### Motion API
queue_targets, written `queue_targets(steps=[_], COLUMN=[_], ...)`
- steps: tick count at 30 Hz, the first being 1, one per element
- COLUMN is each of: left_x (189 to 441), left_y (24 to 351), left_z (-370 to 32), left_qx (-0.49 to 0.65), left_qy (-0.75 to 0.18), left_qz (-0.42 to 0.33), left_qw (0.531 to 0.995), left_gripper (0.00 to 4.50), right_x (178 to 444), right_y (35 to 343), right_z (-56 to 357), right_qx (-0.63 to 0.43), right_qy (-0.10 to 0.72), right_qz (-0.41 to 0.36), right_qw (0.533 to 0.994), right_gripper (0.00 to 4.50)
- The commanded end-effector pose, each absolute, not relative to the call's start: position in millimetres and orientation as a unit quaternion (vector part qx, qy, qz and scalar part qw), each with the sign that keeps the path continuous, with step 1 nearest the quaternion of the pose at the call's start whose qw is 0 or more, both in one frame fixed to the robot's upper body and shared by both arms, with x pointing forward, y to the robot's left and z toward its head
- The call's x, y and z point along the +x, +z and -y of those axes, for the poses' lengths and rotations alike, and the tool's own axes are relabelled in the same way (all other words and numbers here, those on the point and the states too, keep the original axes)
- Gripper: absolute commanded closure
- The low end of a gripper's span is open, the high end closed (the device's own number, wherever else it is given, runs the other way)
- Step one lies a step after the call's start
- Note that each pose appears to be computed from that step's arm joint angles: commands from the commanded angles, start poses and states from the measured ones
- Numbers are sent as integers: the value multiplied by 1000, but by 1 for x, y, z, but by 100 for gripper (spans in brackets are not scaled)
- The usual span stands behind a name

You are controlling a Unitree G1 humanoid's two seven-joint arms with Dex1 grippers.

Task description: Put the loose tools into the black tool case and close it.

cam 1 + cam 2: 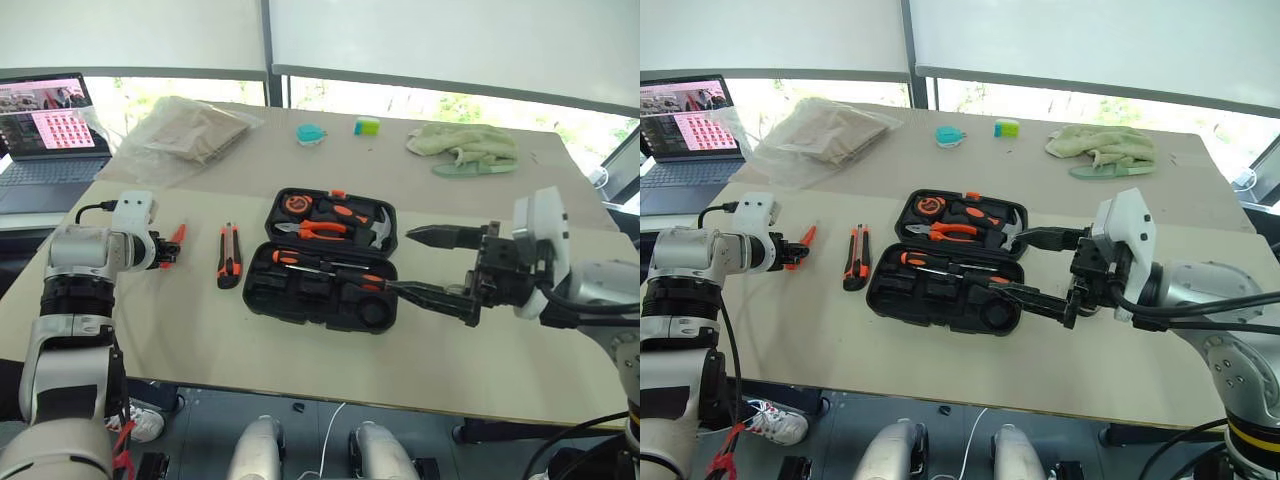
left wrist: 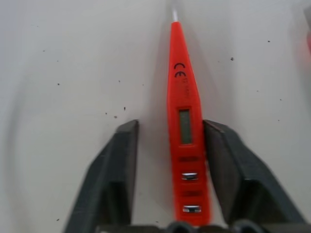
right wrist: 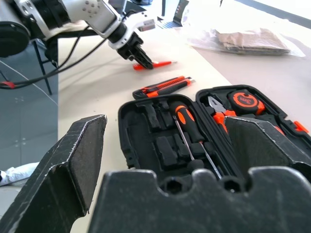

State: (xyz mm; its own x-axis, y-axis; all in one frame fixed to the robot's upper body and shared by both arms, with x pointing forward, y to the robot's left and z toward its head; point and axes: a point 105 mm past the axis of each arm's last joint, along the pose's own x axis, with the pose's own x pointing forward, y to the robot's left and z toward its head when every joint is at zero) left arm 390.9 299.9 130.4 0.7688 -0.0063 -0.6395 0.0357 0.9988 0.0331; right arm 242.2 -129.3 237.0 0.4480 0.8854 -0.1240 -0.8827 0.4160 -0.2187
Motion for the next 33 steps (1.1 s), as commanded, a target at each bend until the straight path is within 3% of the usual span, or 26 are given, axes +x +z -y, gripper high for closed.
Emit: queue_targets(steps=[1, 3, 7, 8, 11, 16, 22, 27, 33], left_x=[392, 393, 409, 414, 395, 363, 348, 356, 365], left_y=[125, 129, 169, 191, 230, 226, 195, 181, 168], left_z=[-294, -295, -278, -257, -190, -138, -125, -134, -127], left_qx=[30, 42, 104, 143, 230, 309, 392, 437, 443], left_qy=[-30, -35, -109, -173, -390, -581, -663, -655, -643], left_qz=[-344, -334, -243, -189, -92, -91, -145, -175, -175], left_qw=[938, 941, 958, 956, 887, 748, 621, 592, 600], left_gripper=[406, 406, 406, 406, 406, 406, 406, 406, 406], right_x=[236, 235, 231, 228, 222, 213, 212, 206, 202], right_y=[248, 248, 240, 237, 228, 221, 221, 223, 222], right_z=[135, 140, 149, 151, 156, 156, 157, 157, 158], right_qx=[-138, -138, -135, -133, -122, -113, -112, -110, -106], right_qy=[519, 513, 505, 501, 491, 489, 471, 458, 446], right_qz=[22, 16, -9, -16, -35, -54, -51, -47, -47], right_qw=[843, 847, 852, 855, 862, 863, 873, 881, 887], right_gripper=[0, 0, 0, 0, 0, 0, 0, 0, 0])
